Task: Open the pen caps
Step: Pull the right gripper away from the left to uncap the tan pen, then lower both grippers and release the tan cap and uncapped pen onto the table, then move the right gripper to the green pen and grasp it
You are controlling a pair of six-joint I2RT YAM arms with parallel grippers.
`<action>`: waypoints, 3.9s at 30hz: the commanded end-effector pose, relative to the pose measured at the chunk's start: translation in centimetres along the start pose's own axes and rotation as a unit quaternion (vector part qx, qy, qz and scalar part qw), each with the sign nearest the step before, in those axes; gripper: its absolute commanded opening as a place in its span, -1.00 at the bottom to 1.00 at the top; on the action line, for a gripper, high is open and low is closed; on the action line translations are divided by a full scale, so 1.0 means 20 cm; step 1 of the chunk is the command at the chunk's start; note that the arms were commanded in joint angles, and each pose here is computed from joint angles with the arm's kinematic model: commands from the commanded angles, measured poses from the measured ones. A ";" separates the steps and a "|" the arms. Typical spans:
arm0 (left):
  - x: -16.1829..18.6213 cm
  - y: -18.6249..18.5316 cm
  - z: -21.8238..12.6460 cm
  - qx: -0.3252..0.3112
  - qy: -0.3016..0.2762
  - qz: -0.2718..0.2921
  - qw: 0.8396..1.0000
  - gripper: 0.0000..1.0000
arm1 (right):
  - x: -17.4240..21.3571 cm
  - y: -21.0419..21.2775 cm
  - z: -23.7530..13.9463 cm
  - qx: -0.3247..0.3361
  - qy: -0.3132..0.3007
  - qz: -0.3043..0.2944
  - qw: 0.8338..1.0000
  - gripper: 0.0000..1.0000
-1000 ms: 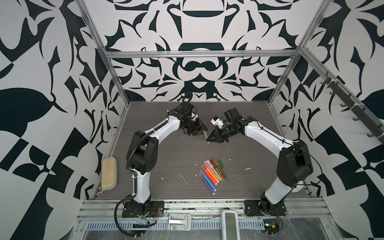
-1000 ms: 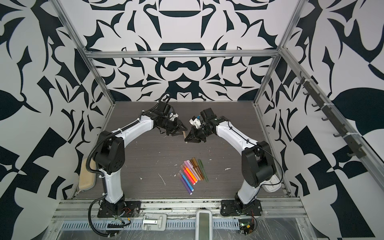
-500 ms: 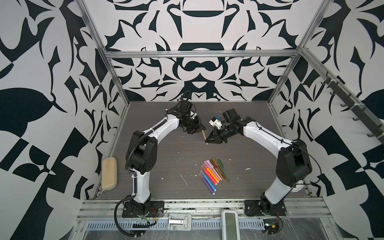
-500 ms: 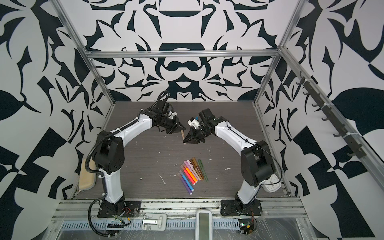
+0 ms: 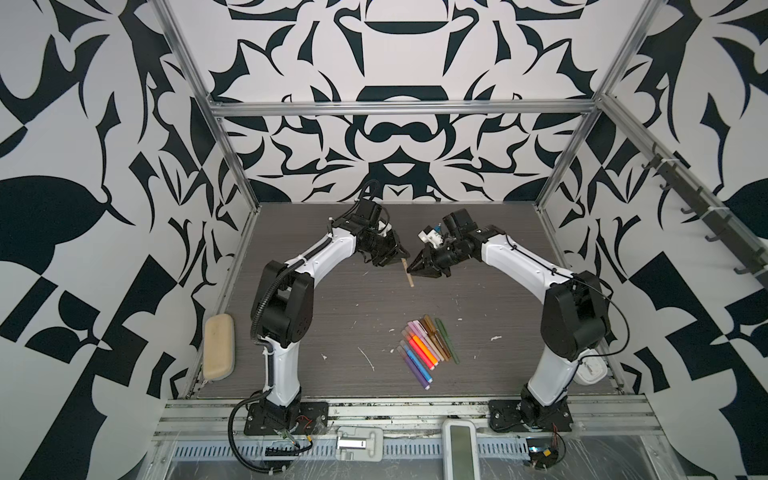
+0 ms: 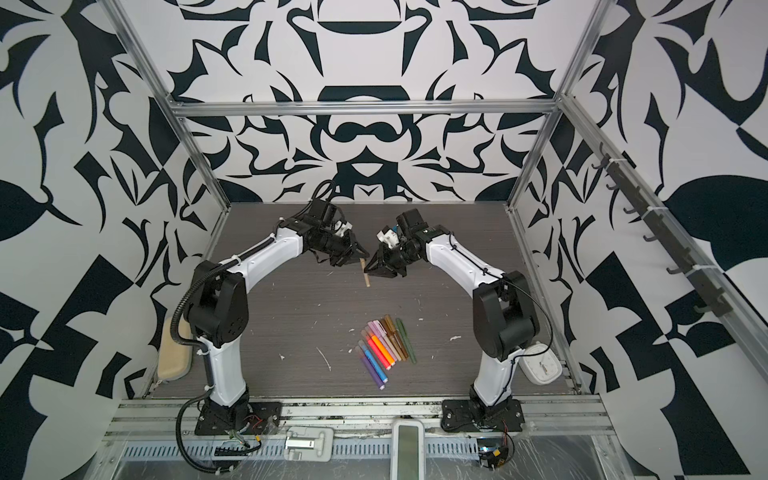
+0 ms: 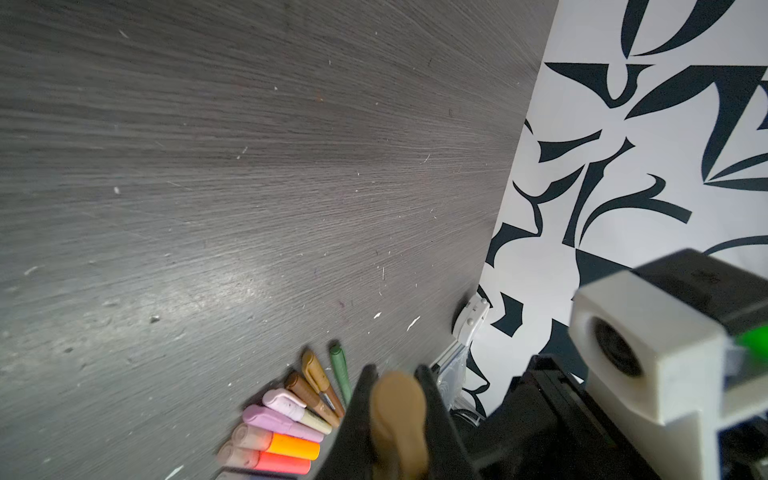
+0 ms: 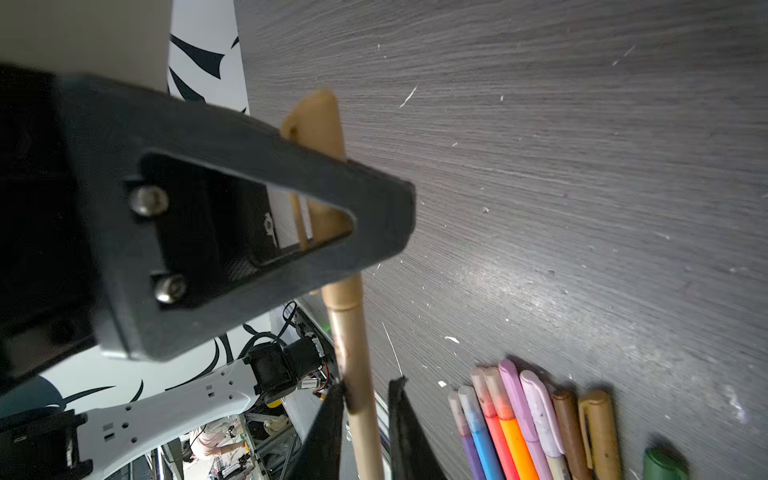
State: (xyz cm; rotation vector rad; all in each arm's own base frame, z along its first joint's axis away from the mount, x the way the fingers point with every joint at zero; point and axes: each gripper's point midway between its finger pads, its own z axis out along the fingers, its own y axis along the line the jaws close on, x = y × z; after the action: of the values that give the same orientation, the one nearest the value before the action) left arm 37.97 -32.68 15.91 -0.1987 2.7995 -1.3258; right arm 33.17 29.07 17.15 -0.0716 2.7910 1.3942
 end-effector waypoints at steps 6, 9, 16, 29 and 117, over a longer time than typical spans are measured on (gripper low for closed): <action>0.01 -0.01 -0.01 0.006 0.004 -0.002 1.000 -1.00 | -0.07 0.09 -0.03 -0.017 -0.018 -0.010 1.000 -0.50; 0.01 -0.02 -0.01 0.010 0.005 -0.004 1.000 -1.00 | -0.07 0.08 -0.02 -0.019 -0.016 -0.006 1.000 -0.47; 0.00 -0.02 0.00 0.012 0.004 -0.010 1.000 -1.00 | -0.04 0.07 0.01 -0.017 -0.007 -0.004 1.000 -0.59; -0.39 0.05 -0.06 0.049 -0.046 -0.083 0.994 -1.00 | 0.25 0.00 0.01 -0.024 0.038 -0.010 0.999 -1.00; -0.24 0.54 -0.16 -0.250 -0.031 0.034 0.967 -0.31 | 0.21 -0.69 -0.22 0.394 -0.042 -0.090 0.914 -0.36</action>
State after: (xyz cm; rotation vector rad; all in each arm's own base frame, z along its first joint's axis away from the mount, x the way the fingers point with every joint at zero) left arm 41.55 -22.23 9.31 -0.1513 3.0175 -0.4972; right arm 33.54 16.00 8.26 -0.1036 2.9076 0.1135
